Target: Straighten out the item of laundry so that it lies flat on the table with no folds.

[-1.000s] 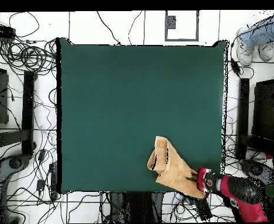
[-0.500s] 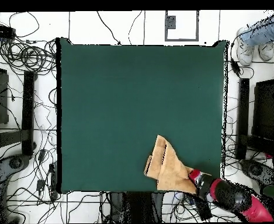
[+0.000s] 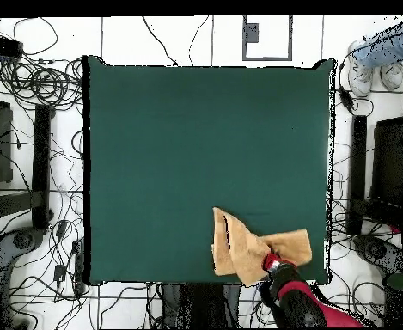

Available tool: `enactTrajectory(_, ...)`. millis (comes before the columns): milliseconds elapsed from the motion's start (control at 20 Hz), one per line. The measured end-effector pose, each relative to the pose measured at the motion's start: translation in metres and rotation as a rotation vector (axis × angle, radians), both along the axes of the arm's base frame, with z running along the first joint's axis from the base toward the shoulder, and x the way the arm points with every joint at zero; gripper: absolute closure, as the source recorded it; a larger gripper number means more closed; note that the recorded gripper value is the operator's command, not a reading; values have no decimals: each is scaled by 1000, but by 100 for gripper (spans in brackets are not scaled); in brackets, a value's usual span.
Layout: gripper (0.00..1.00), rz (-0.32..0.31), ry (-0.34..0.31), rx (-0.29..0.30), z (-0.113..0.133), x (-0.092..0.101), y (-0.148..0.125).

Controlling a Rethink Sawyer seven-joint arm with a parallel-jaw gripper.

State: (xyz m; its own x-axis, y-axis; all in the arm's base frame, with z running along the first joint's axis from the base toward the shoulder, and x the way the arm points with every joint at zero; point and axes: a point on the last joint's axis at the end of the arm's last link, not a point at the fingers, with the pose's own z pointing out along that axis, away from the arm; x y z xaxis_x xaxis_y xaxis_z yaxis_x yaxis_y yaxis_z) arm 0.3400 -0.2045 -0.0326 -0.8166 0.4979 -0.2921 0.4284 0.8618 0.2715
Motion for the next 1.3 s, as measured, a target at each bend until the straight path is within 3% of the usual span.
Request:
enactTrajectory(100, 100, 26, -184, -73, -3, 22, 10)
enactTrajectory(150, 100, 24, -329, -119, -6, 46, 16)
enactTrajectory(300, 100, 24, -493, -165, -9, 75, 23)
enactTrajectory(350, 100, 24, -515, -170, -10, 79, 25)
enactTrajectory(400, 100, 29, -605, -192, -16, 97, 31)
enactTrajectory(450, 100, 30, -639, -200, -19, 103, 33)
enactTrajectory(600, 100, 33, -701, -211, -33, 106, 37)
enactTrajectory(800, 100, 44, -759, -229, -56, 97, 36)
enactTrajectory(1050, 100, 77, -803, -246, -62, 93, 32)
enactTrajectory(1300, 100, 152, -834, -270, -65, 93, 29)
